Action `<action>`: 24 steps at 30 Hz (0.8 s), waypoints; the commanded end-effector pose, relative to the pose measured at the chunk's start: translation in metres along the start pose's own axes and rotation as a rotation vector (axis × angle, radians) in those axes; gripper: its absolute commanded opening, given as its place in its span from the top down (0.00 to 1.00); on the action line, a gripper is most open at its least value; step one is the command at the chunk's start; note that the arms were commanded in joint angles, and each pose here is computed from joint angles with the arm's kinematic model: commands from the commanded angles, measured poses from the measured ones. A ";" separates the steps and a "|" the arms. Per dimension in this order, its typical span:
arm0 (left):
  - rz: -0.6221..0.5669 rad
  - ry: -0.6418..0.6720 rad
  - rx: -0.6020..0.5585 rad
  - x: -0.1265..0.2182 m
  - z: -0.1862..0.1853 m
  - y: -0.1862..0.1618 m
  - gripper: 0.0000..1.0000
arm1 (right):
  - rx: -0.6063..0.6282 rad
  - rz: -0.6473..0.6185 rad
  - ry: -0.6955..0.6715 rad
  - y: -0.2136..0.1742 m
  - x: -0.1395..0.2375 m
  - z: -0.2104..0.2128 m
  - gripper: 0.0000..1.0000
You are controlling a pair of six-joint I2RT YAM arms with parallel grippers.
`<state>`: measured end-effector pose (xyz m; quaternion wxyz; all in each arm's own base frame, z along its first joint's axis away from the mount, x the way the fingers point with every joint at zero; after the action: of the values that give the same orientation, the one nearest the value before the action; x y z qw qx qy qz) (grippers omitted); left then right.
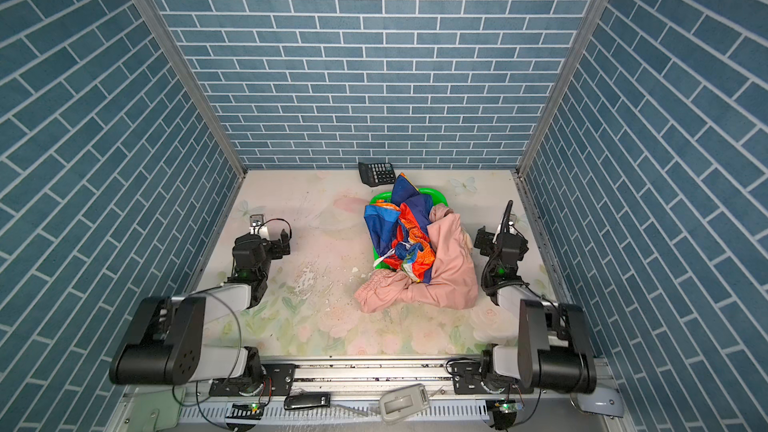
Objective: Fold and stack the shorts
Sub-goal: 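Reach both grippers toward the green basket of shorts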
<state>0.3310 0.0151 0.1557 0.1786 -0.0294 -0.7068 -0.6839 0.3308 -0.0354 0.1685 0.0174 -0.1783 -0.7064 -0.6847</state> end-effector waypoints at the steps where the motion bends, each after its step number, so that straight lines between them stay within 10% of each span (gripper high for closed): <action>1: -0.021 0.024 0.132 0.016 0.000 0.046 0.00 | -0.181 -0.020 -0.074 0.030 0.013 -0.013 0.01; 5: 0.017 0.218 0.665 0.041 0.026 0.062 0.00 | -0.193 0.093 0.025 0.053 0.027 -0.004 0.01; 18: 0.474 -0.391 0.391 0.064 -0.149 0.071 0.00 | -0.173 0.515 0.536 0.013 0.064 0.106 0.04; 24: 0.524 -0.554 0.351 0.089 -0.202 0.048 0.00 | -0.115 0.671 0.503 -0.032 0.048 0.121 0.17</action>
<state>0.3170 -0.1776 0.2319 0.1634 -0.3257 -0.8088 -0.4616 0.3082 0.0928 0.1626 0.3773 -0.1891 -0.5641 -0.7097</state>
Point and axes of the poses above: each gripper's point midway between its finger pads, its own x axis back along the fingers, its own z axis along the line the jaws close on, y = z × x, the point moved 5 cm from there along x, back along the fingers, and after that the axes turned 5 degrees about x, right-handed, at the moved point
